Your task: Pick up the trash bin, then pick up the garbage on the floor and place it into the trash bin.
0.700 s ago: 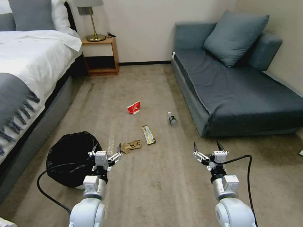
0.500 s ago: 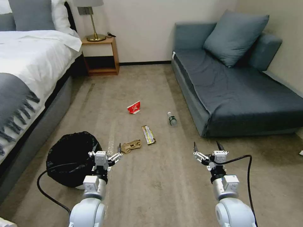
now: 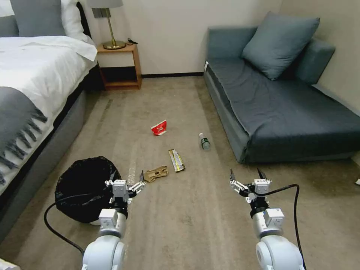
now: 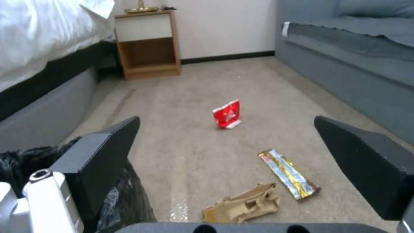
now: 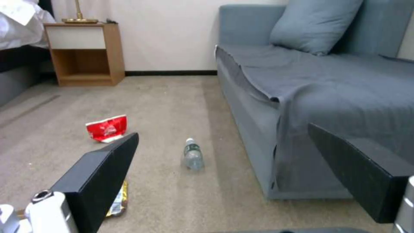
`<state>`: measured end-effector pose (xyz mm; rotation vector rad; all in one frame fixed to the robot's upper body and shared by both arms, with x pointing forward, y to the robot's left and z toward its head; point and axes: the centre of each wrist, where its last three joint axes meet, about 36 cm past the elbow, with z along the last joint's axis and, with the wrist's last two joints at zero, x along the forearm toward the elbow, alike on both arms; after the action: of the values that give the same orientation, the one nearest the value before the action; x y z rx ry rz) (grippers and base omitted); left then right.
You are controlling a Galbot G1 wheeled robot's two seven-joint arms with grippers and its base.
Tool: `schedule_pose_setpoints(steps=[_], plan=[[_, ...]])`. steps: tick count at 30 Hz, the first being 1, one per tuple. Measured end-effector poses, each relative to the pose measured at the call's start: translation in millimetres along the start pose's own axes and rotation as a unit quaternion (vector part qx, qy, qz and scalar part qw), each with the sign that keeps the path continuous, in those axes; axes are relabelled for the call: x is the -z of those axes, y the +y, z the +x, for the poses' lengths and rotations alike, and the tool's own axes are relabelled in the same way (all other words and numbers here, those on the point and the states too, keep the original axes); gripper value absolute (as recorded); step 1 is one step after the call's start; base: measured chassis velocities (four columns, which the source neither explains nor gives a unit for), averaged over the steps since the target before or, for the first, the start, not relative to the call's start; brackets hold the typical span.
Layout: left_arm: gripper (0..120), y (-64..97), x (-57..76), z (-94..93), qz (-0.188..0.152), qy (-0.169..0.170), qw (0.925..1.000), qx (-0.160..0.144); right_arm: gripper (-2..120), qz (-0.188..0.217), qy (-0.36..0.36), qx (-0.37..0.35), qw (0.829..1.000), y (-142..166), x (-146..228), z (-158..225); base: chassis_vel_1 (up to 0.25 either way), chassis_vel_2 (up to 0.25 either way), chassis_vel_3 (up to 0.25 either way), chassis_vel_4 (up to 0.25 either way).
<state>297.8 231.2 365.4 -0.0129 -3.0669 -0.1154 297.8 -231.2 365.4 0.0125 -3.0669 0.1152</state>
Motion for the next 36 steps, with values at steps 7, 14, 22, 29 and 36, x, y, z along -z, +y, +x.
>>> schedule_pose_setpoints(steps=[7, 14, 22, 29, 36], plan=[[95, 19.9, 13.3, 24.0, -0.008, -0.032, 0.9986, 0.041, 100, -0.002, -0.040, 0.010, 0.999, 26.1, 0.7, 16.2, 0.000, 0.000, 0.000, 0.000], [100, 53.6, 50.7, 78.4, -0.037, -0.110, 0.9868, 0.113, 100, -0.025, -0.134, 0.025, 0.990, 79.2, 12.3, 52.9, 0.000, 0.000, 0.000, 0.000], [100, 54.4, 50.3, 78.9, -0.041, -0.111, 0.9872, 0.107, 100, -0.042, -0.151, 0.019, 0.988, 91.9, 18.4, 59.9, 0.000, 0.000, 0.000, 0.000], [100, 97.7, 57.5, 65.0, -0.031, -0.090, 0.9872, 0.128, 100, -0.038, -0.123, 0.017, 0.992, 85.8, 17.7, 52.9, 0.000, 0.000, 0.000, 0.000], [100, 137.1, 71.2, 47.4, 0.003, -0.009, 0.9949, 0.100, 100, -0.037, -0.109, 0.002, 0.993, 80.5, 19.2, 47.0, 0.000, 0.000, 0.000, 0.000]])
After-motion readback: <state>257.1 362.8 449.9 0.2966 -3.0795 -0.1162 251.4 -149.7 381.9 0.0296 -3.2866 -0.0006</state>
